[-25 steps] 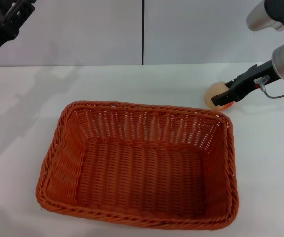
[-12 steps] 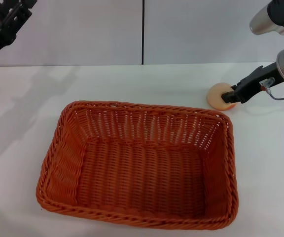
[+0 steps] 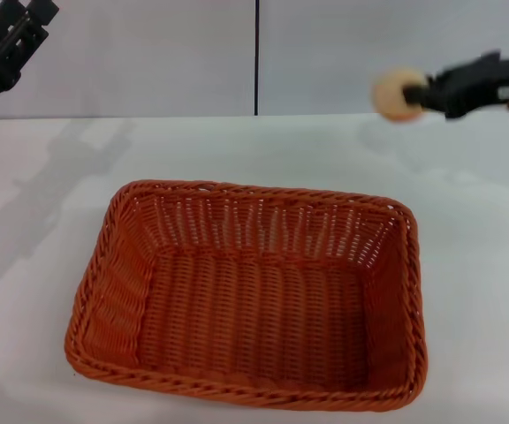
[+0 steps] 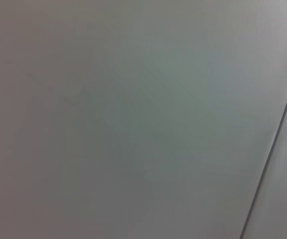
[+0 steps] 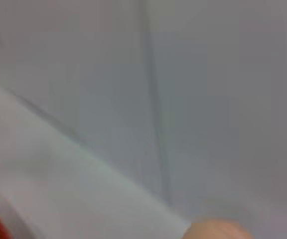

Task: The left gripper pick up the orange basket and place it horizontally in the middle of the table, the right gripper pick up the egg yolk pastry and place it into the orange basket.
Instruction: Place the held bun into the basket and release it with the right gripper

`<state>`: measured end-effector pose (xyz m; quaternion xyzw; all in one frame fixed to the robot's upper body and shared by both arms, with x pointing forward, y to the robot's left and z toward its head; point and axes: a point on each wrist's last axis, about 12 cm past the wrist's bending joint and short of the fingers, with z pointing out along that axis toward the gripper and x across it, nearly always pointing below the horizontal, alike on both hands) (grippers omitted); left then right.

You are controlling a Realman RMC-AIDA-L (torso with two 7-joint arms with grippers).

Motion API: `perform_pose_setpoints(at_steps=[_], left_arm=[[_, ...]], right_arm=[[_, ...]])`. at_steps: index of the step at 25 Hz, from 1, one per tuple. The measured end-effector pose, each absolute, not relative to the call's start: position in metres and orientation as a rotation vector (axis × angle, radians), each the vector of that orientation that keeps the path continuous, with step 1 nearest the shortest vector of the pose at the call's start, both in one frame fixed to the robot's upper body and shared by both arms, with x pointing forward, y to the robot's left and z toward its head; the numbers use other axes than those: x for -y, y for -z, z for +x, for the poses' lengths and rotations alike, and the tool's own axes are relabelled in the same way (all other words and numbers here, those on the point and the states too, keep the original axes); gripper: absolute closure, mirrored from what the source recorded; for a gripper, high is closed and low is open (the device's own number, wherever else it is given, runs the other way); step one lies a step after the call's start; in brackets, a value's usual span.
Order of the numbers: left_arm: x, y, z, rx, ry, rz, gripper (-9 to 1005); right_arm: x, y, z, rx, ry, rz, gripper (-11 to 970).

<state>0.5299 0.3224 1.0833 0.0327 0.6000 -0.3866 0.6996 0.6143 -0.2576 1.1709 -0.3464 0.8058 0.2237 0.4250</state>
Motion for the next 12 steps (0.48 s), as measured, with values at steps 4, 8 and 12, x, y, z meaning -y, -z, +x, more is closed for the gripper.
perform_pose_setpoints(at_steps=[4,8,12], left_arm=[[-0.323,-1.083,0.529,-1.337,0.86,0.071,271],[-0.323,-1.084,0.53,-1.338,0.857,0.073,271],[-0.322,-1.085,0.532,-1.336,0.857,0.077,271]], right_arm=[[0.262,-1.199,0.579,-1.564,-0.836,-0.911,811],[0.258,-1.209,0.555,-1.242,-1.064,-0.945,839],[0.244,-1.2,0.555,-1.218,-1.174,-0.989,867]])
